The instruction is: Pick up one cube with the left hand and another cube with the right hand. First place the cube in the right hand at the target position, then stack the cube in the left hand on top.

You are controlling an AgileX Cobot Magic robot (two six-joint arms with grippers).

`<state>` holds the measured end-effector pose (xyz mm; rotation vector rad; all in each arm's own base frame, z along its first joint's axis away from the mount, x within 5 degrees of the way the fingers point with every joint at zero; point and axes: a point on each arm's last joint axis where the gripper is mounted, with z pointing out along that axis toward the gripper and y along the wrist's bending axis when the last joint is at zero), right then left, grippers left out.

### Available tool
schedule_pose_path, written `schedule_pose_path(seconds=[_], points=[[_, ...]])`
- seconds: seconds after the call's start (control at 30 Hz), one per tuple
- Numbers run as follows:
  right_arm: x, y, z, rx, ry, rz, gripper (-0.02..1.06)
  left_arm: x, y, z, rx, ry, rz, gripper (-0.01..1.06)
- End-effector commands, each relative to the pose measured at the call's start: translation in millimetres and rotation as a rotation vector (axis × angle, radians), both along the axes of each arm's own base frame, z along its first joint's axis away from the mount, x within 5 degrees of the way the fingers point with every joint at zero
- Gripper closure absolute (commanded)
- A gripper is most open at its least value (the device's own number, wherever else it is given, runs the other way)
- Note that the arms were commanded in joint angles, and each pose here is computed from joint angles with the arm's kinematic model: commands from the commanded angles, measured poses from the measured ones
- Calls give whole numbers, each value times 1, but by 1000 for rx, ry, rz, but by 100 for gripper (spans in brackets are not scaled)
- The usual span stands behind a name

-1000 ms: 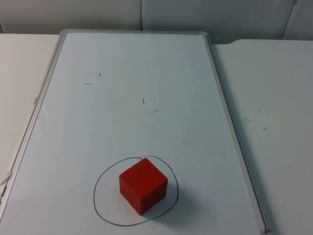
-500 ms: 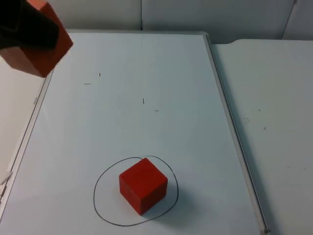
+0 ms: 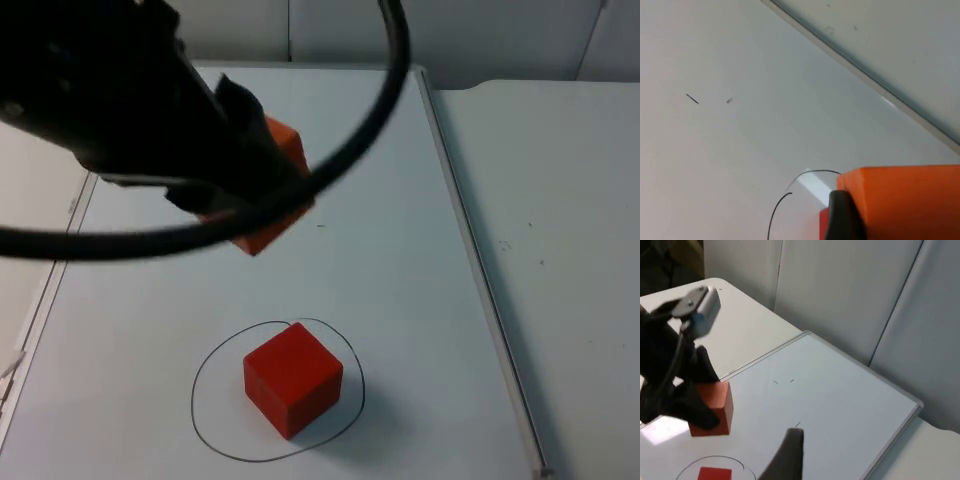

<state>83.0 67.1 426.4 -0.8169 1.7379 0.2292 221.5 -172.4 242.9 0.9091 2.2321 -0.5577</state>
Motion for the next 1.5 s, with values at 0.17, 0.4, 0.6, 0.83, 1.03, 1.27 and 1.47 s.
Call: schedule_pose_path(seconds=[0.17, 0.4, 0.6, 0.83, 1.03, 1.27, 1.47], points=[[-1, 0, 1, 8, -21, 9, 18, 10, -26, -43, 85, 33, -13, 105], [-1, 0, 1, 13, -20, 9, 18, 14, -29, -61, 120, 70, -9, 105], [-1, 0, 2, 17, -28, 11, 18, 8, -39, -60, 121, 34, -39, 105], [-1, 0, 2, 22, -24, 10, 18, 1, -44, -62, 125, 41, -61, 105], [0, 0, 2, 23, -28, 9, 18, -6, -32, -78, 151, 58, -6, 105], [-1, 1, 3, 36, -32, 12, 18, -5, -31, -80, 153, 43, 11, 105], [-1, 1, 3, 45, -31, 11, 18, -9, -35, -80, 154, 40, -9, 105]])
